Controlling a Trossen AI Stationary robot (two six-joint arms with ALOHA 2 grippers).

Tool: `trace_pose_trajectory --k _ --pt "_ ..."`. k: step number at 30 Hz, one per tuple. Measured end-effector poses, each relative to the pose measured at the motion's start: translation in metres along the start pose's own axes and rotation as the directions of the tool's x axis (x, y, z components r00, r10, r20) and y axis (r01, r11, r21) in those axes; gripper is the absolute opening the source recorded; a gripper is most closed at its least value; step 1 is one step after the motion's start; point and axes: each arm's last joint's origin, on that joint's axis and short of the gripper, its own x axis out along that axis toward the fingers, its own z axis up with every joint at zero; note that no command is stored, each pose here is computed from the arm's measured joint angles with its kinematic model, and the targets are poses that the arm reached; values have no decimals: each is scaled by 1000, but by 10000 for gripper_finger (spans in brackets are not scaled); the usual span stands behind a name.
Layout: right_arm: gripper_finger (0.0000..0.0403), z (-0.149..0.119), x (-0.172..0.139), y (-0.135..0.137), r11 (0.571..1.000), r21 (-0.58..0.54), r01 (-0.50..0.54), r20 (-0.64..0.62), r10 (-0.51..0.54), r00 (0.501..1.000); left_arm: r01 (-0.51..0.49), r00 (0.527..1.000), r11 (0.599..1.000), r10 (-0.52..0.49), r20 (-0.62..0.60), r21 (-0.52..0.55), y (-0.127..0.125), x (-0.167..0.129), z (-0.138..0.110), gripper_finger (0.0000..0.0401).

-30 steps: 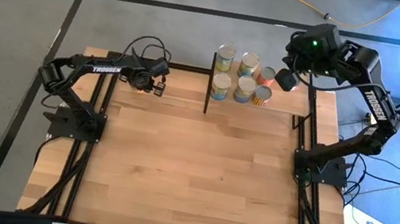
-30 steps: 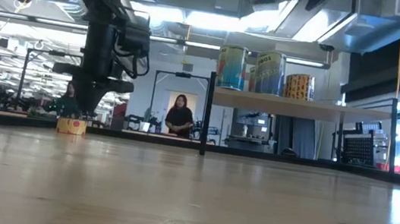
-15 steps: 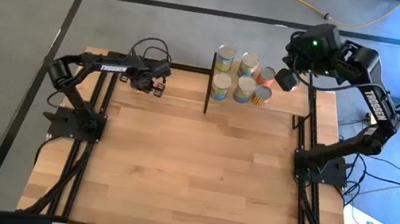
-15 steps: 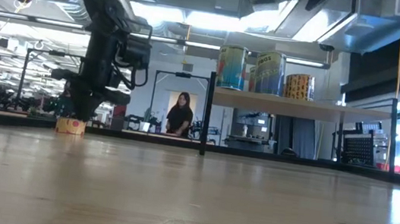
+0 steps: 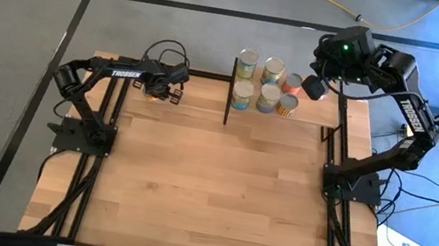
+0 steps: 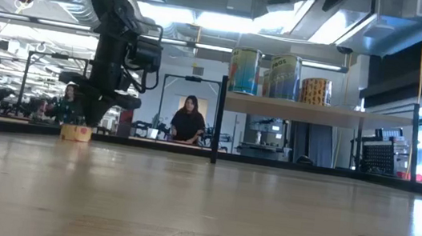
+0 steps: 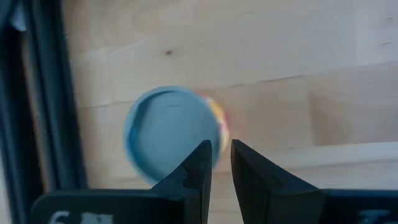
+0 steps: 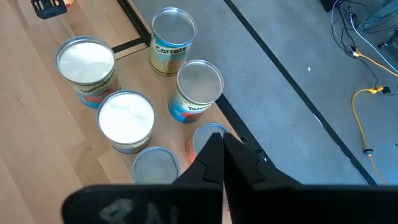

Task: Pick and place cans onto a shelf
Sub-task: Put the canned pineapple ring on the shelf

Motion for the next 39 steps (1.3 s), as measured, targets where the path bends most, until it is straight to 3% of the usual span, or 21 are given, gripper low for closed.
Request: trace_pose_trajectory --k 20,30,32,34,37,39 --pt "0 0 0 0 1000 0 0 0 0 1000 -54 997 997 57 -57 54 -4 17 -3 54" --pt "0 0 0 0 1000 -1 0 0 0 1000 -1 995 972 24 -94 237 -5 17 -3 10" --pt "0 0 0 0 1000 -12 0 -1 0 1000 31 994 955 2 -112 294 -5 14 -3 8" --pt "0 0 0 0 1000 -23 0 0 0 1000 132 982 930 -74 -175 344 -7 5 -2 7" --pt "0 0 0 0 1000 -23 0 2 0 1000 258 957 861 -165 -240 439 -14 -18 0 7" --pt "0 0 0 0 1000 -23 0 1 0 1000 293 952 793 -192 -237 534 -19 -36 2 7"
